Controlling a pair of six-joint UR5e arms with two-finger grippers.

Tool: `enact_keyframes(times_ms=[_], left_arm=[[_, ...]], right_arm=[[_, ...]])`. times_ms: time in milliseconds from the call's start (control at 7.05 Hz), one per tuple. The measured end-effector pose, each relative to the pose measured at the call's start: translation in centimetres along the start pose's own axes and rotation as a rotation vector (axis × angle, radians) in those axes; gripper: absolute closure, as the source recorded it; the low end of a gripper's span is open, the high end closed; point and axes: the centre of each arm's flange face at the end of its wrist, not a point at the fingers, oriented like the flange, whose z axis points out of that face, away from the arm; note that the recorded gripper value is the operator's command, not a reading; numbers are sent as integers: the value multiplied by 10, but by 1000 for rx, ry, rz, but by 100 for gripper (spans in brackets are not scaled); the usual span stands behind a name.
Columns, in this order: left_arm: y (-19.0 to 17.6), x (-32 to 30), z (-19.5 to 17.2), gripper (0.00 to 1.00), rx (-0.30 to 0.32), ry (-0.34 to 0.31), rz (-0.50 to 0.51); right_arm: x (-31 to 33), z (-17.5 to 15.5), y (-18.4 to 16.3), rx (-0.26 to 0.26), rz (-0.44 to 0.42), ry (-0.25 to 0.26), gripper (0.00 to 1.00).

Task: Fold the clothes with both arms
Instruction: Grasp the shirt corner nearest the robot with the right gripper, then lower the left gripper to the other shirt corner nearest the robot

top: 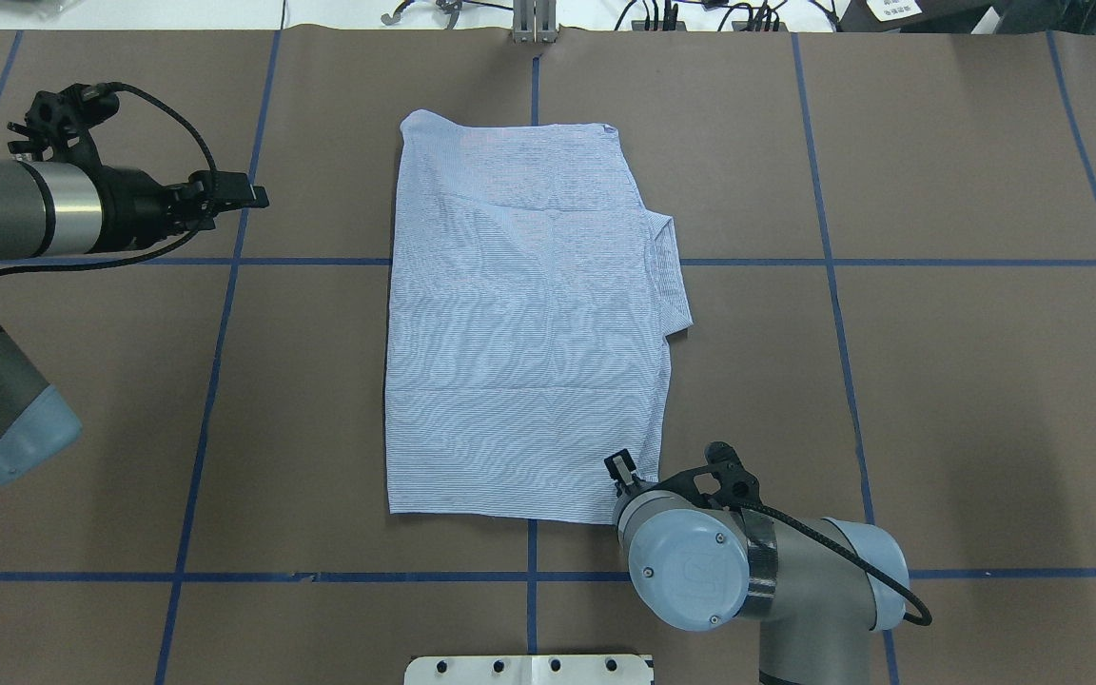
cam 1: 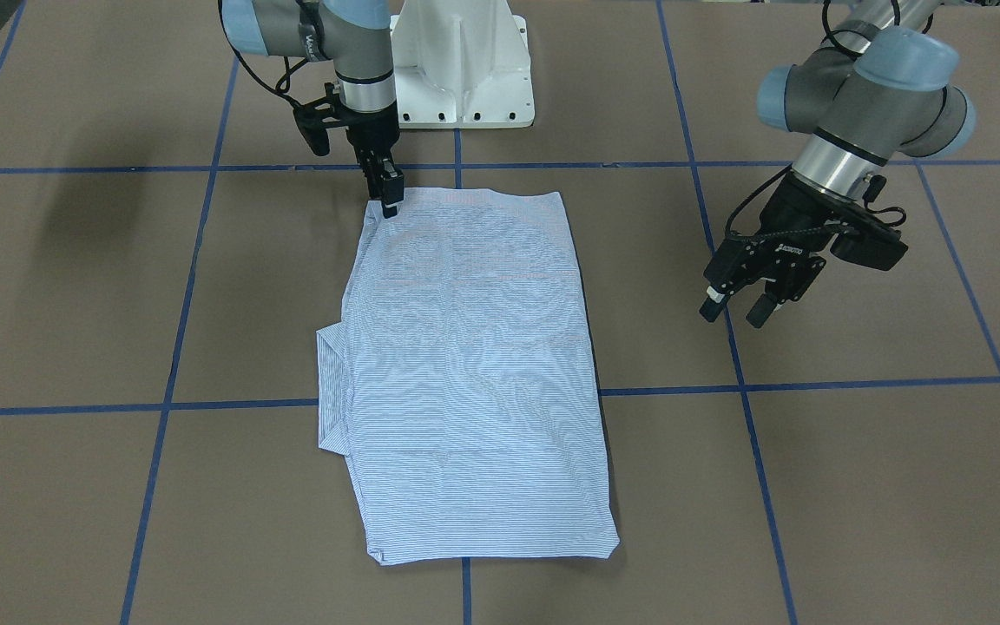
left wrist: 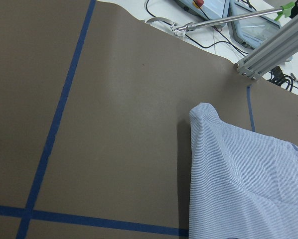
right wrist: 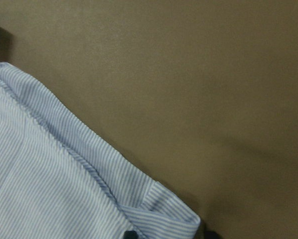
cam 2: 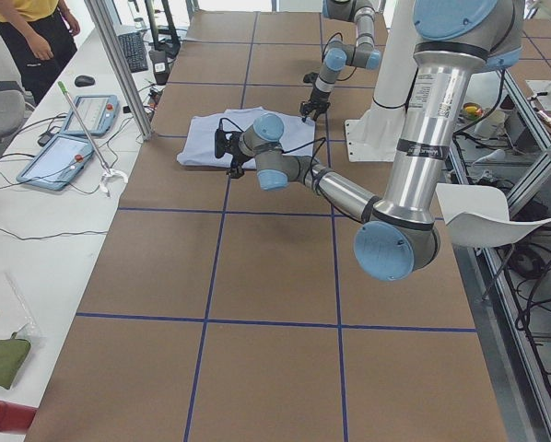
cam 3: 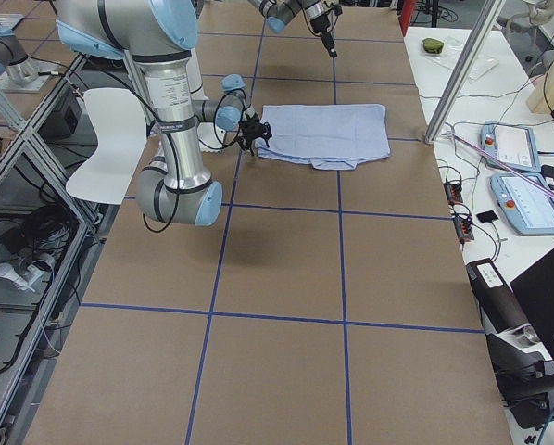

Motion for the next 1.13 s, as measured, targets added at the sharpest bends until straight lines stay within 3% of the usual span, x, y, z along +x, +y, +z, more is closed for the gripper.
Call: enact_keyframes(times_ms=[709, 851, 993, 1135], left_arm=[[0, 1, -1, 14, 1, 3, -4], [1, 3, -1, 11, -1, 7, -32], [5, 7, -3, 1, -7, 16, -98], [24, 19, -6, 1, -40, 38, -188]], right_arm=[[-7, -15, 5, -50, 9, -22, 100], [-10, -24, 4, -67, 14, -23, 100], [-12, -33, 0, -82, 19, -22, 100], [-13, -38, -2, -91, 22, -22, 100]])
